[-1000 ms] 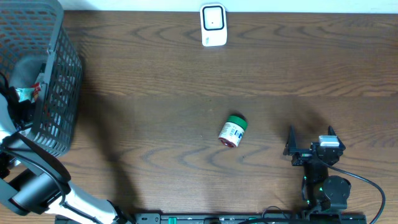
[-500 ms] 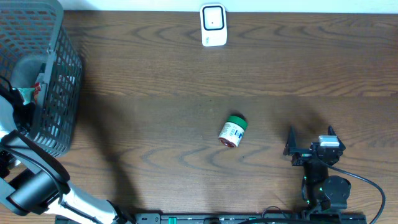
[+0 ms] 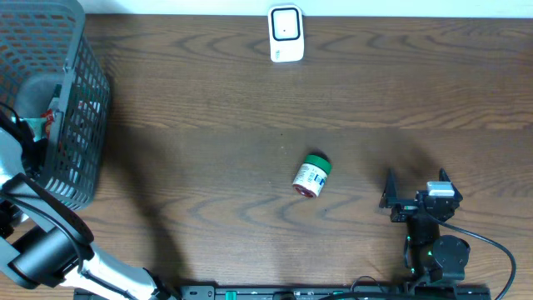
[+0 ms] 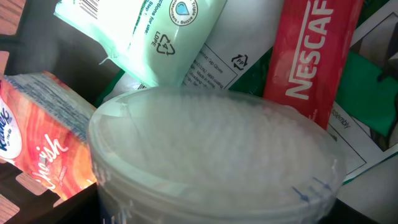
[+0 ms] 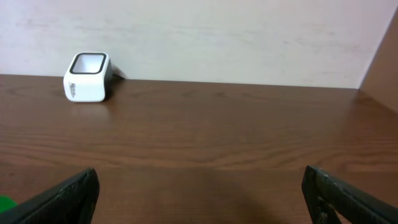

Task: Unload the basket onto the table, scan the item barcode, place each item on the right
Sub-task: 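Reach the left gripper into the basket and grasp the white tub, then lift the white tub out and carry it beside the jar, then set the white tub down left of the jar and release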

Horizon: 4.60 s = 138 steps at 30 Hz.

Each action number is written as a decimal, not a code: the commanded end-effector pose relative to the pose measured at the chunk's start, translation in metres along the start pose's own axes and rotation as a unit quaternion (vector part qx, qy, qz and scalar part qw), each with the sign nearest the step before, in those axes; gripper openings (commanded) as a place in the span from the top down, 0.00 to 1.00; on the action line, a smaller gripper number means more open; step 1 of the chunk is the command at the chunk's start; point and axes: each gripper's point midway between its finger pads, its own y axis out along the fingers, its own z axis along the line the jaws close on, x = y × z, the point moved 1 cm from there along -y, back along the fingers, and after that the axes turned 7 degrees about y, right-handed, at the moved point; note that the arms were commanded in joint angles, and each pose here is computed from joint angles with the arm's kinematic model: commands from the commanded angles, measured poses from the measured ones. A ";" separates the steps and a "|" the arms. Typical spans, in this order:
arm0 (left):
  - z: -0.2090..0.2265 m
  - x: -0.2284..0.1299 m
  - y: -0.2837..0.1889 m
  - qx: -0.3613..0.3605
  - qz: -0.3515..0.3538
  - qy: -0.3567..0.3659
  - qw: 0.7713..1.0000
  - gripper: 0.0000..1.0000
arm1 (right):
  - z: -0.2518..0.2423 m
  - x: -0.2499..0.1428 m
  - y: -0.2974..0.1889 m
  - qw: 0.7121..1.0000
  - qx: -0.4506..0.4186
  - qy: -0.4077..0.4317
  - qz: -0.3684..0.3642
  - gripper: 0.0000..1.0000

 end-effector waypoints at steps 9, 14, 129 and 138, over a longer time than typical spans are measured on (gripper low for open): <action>0.026 0.051 -0.087 0.031 -0.128 -0.031 0.991 0.31 | 0.003 -0.002 0.000 1.000 0.005 -0.002 0.003 0.01; 0.041 0.070 -0.161 0.053 -0.230 -0.069 0.969 0.32 | 0.003 -0.002 0.000 1.000 0.005 -0.002 0.003 0.01; -0.471 -0.193 -0.127 -0.184 -0.021 0.403 0.896 0.08 | 0.003 -0.002 0.000 1.000 0.005 -0.002 0.003 0.01; -0.463 -0.178 -0.186 -0.236 -0.093 0.386 0.887 0.08 | 0.003 -0.002 0.000 1.000 0.005 -0.002 0.003 0.01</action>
